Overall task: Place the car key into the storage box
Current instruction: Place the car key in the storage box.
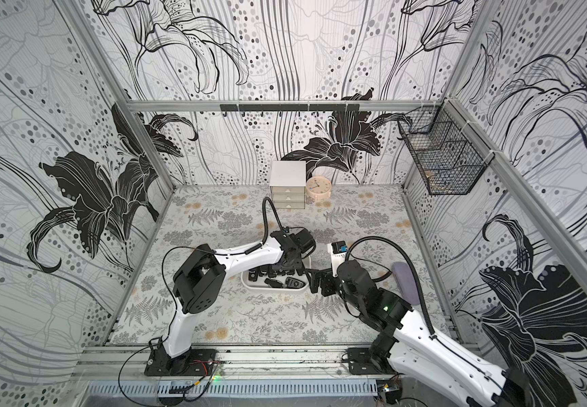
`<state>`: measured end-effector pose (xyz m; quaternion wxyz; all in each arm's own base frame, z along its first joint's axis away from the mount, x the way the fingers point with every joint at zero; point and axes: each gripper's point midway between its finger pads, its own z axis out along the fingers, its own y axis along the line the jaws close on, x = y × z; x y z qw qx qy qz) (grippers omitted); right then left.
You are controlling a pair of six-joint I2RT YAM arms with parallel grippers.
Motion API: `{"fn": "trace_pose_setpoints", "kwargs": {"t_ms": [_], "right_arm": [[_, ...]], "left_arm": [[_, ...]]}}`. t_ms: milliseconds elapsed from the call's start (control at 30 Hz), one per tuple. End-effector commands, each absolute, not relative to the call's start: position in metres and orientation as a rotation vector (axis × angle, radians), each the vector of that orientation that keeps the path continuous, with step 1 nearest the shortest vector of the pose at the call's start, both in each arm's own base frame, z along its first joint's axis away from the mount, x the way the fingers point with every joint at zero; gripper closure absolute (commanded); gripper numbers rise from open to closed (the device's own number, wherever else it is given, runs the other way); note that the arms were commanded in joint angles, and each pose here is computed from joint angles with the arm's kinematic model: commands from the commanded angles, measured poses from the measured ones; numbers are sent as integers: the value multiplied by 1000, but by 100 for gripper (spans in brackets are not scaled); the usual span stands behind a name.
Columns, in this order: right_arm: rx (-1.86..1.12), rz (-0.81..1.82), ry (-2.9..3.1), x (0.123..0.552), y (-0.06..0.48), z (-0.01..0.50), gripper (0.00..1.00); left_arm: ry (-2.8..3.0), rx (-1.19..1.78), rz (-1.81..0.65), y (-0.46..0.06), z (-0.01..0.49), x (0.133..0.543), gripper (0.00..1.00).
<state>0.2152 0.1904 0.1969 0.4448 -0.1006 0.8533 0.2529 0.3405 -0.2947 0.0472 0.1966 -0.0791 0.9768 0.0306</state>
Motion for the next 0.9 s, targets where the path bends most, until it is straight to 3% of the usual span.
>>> {"fn": "trace_pose_setpoints", "kwargs": {"t_ms": [0, 433, 533, 733, 867], "right_arm": [[-214, 617, 2121, 218, 187, 193, 0], [-211, 631, 2112, 223, 193, 192, 0], [-214, 647, 2103, 227, 200, 193, 0], [-238, 649, 2103, 238, 215, 193, 0], [-251, 638, 2107, 245, 222, 192, 0]], "left_arm": [[2690, -225, 40, -300, 68, 348, 45], [2571, -280, -69, -282, 137, 333, 42], [2558, -304, -36, -263, 144, 325, 32], [2553, -402, 20, -219, 149, 311, 3], [2553, -468, 28, -193, 149, 303, 1]]}}
